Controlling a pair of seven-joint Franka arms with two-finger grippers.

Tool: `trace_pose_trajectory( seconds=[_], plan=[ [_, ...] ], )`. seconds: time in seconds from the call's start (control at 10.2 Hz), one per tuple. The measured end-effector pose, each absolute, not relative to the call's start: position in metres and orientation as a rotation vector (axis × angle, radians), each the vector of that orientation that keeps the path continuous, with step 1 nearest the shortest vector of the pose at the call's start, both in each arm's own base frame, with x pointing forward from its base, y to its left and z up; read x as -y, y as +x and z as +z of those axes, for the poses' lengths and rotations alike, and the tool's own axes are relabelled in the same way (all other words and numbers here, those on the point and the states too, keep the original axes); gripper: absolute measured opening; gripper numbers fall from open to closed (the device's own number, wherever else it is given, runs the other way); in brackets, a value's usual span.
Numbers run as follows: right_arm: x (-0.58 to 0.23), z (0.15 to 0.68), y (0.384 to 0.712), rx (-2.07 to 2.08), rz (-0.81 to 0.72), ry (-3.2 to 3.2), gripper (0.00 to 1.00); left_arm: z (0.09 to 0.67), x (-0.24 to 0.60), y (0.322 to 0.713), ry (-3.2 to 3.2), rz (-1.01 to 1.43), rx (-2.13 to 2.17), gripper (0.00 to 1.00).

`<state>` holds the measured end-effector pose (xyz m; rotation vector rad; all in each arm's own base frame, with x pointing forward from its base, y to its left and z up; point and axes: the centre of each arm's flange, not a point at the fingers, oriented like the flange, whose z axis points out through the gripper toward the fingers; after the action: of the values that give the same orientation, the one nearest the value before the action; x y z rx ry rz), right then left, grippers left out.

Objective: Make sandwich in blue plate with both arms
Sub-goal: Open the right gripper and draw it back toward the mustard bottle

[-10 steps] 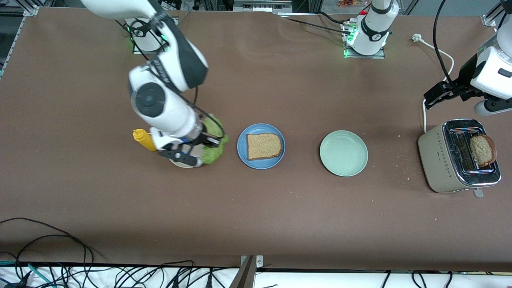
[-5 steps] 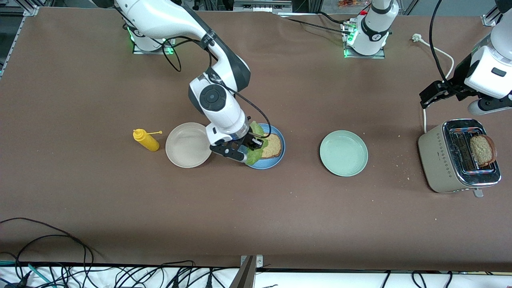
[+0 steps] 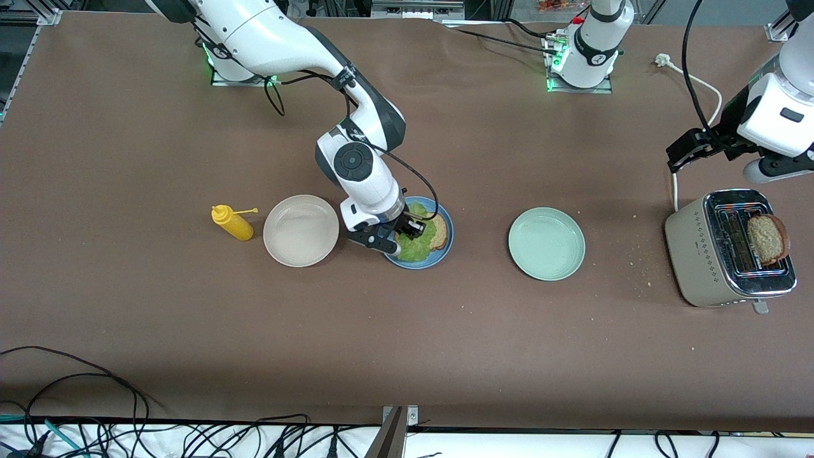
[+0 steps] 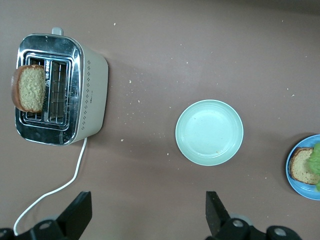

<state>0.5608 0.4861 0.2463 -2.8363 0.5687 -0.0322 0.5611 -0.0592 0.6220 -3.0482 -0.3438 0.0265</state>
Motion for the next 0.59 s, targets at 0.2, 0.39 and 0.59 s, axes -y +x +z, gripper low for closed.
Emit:
trace_pose_trajectory(
  seconds=[0.2, 0.39, 0.59],
  plan=[
    [-0.487, 0.248, 0.561, -0.566, -0.036, -2.834, 0.59, 0.622, 0.059, 0.561, -3.048, 0.027, 0.344, 1.0],
    [-0.477, 0.261, 0.572, -0.578, -0.086, -2.834, 0.86, 0.622, 0.059, 0.561, -3.048, 0.027, 0.344, 1.0],
    [-0.464, 0.281, 0.582, -0.589, -0.118, -2.854, 1.0, 0.622, 0.059, 0.561, -3.048, 0.027, 0.344, 1.0]
  ],
)
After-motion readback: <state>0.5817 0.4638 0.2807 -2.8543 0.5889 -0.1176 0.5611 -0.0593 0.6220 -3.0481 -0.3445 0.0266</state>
